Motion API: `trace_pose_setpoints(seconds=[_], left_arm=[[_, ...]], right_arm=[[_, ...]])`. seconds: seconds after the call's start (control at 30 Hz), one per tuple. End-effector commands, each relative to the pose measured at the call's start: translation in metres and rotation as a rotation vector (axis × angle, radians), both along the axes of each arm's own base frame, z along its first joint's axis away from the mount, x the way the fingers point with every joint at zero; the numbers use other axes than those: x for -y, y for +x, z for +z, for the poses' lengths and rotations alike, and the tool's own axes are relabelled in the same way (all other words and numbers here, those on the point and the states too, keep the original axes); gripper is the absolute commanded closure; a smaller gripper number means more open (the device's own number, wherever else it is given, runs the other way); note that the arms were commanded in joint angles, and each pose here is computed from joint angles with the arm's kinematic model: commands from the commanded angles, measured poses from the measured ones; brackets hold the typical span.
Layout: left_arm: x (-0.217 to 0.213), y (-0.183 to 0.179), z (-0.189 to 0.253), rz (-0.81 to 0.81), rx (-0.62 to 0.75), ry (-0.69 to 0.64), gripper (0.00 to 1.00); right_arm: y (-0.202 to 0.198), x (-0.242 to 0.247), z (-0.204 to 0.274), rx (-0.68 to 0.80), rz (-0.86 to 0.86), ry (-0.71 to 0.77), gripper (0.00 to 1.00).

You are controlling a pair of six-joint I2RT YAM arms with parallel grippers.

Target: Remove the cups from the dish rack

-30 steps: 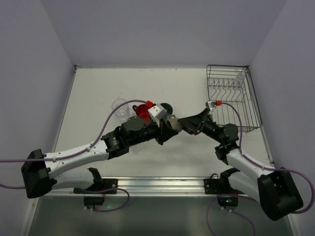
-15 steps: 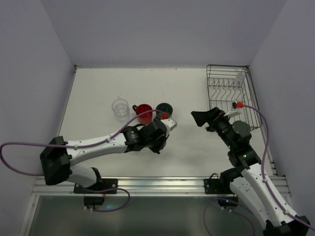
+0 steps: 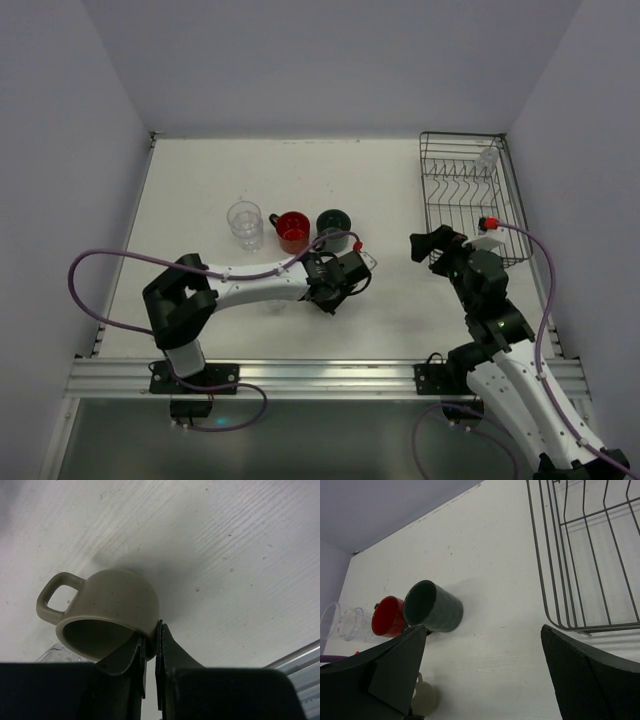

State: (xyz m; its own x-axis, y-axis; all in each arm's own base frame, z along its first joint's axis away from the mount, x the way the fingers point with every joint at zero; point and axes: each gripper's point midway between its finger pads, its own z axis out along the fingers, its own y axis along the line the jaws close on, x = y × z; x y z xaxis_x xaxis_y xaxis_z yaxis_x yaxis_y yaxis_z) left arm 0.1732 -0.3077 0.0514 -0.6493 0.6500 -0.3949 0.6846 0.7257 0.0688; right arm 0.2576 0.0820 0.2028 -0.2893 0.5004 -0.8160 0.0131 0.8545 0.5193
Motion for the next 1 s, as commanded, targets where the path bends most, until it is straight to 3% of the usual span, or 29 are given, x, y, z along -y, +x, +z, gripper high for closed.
trace_pose_setpoints(seconds=[0.0, 0.37, 0.57, 0.63, 0.8, 0.97], left_arm=[[0.004, 0.009, 0.003, -0.041, 0.032, 0.057, 0.87], [0.006, 0.020, 0.012, -0.021, 0.082, 0.073, 0.66], [0.007, 0.032, 0.043, 0.010, 0.168, 0.022, 0.46], [0.012, 0.040, 0.063, 0.042, 0.226, -0.038, 0.42], [0.024, 0.058, 0.173, 0.103, 0.432, -0.363, 0.23], [-0.005, 0.036, 0.253, 0.075, 0.530, -0.633, 0.10]], right_arm=[[0.002, 0.020, 0.002, 0.030, -0.096, -0.041, 0.01], [-0.003, 0.020, 0.038, 0.109, -0.087, 0.015, 0.07], [0.002, 0.021, 0.054, 0.118, -0.087, -0.003, 0.16], [0.006, 0.028, 0.062, 0.126, -0.117, -0.009, 0.20], [0.040, 0.043, 0.063, 0.073, -0.131, 0.007, 0.30], [0.085, 0.075, 0.073, 0.016, -0.233, -0.020, 0.34]])
